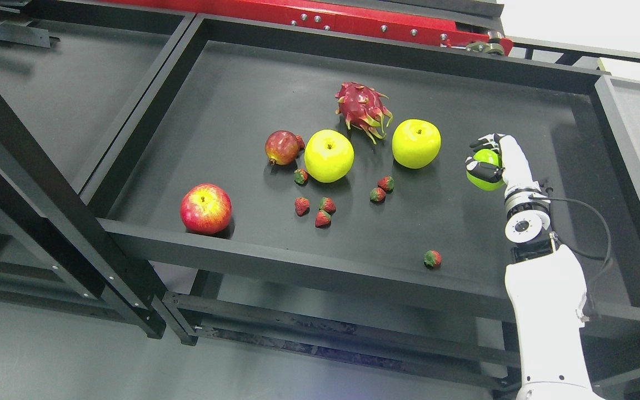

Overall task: Place green apple on left shelf middle layer
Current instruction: 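Lower the green apple onto the shelf layer beside the pears, then open the right hand and withdraw it from the green apple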

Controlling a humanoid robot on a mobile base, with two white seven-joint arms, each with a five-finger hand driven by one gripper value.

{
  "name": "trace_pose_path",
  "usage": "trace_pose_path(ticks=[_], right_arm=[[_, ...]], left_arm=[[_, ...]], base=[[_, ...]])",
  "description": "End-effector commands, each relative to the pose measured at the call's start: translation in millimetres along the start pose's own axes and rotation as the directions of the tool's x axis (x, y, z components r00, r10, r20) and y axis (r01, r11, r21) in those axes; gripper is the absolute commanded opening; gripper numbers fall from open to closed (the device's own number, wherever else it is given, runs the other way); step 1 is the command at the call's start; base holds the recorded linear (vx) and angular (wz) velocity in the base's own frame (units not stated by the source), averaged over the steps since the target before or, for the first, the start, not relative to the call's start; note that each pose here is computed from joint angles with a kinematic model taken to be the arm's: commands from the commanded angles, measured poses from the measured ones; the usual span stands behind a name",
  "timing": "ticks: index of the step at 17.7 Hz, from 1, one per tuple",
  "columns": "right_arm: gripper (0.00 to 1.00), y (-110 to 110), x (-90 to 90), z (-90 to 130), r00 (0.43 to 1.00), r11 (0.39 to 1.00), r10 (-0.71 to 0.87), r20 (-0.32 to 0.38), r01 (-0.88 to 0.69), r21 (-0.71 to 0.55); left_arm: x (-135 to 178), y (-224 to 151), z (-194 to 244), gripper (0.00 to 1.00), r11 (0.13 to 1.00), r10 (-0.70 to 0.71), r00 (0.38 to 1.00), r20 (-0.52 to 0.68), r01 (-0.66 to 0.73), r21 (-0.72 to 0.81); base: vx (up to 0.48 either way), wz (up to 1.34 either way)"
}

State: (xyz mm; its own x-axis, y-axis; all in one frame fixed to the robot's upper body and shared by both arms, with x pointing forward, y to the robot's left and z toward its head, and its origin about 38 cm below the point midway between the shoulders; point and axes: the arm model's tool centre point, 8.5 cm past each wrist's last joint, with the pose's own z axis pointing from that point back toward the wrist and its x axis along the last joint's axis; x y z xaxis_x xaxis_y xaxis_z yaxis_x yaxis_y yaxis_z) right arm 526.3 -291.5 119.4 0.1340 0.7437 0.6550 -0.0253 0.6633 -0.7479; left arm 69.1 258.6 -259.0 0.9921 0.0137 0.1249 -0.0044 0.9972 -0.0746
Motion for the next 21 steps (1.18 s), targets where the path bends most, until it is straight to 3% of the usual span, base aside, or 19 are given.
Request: trace_pose_path(ticks=[1, 5, 6, 8, 12, 15, 18, 21], right_arm=[[0.99, 28.3, 7.4, 3.0, 1.000, 0.998, 0.008, 0.020, -0.009, 0.062], [1.00, 40.8, 10.4, 6.6, 0.999, 0.996, -0.004, 0.032, 0.002, 0.087], [1.00, 42.5, 9.8, 8.7, 0.998, 0.996, -0.041, 0.045, 0.037, 0.084], [1.00, 44.6, 19.5, 14.6, 0.960, 0.968, -0.245, 0.136, 0.235, 0.086], [1.00, 24.3, 10.2, 42.1, 0.903, 0.922, -0.385, 0.190, 0.387, 0.026], [1.00, 31.2, 6.5, 71.8, 0.878, 0.897, -0.431, 0.208, 0.441, -0.001], [1.00, 32.3, -8.7, 102.3, 0.875, 0.890, -0.433, 0.217, 0.454, -0.053], [1.00, 21.6, -6.0, 107.0, 0.845, 0.862, -0.472, 0.252, 0.502, -0.067]], left_arm=[[0.3, 11.2, 1.7, 1.00, 1.000, -0.001, 1.000, 0.001, 0.001, 0.018], [0.3, 11.1, 1.7, 1.00, 1.000, -0.001, 1.000, 0.001, 0.001, 0.017], [0.3, 11.2, 1.7, 1.00, 1.000, -0.001, 1.000, 0.001, 0.001, 0.018], [0.3, 11.2, 1.7, 1.00, 1.000, -0.001, 1.000, 0.001, 0.001, 0.018], [0.3, 11.2, 1.7, 1.00, 1.000, -0.001, 1.000, 0.001, 0.001, 0.018], [0.3, 11.2, 1.7, 1.00, 1.000, -0.001, 1.000, 0.001, 0.001, 0.018], [0.5, 11.2, 1.7, 1.00, 1.000, -0.001, 1.000, 0.002, 0.001, 0.018], [0.3, 11.2, 1.7, 1.00, 1.000, -0.001, 1.000, 0.001, 0.001, 0.018]], base=[[0.000, 0.00], [0.000, 0.00], [0.000, 0.00], [0.000, 0.00], [0.000, 0.00], [0.000, 0.00], [0.000, 0.00], [0.000, 0.00]])
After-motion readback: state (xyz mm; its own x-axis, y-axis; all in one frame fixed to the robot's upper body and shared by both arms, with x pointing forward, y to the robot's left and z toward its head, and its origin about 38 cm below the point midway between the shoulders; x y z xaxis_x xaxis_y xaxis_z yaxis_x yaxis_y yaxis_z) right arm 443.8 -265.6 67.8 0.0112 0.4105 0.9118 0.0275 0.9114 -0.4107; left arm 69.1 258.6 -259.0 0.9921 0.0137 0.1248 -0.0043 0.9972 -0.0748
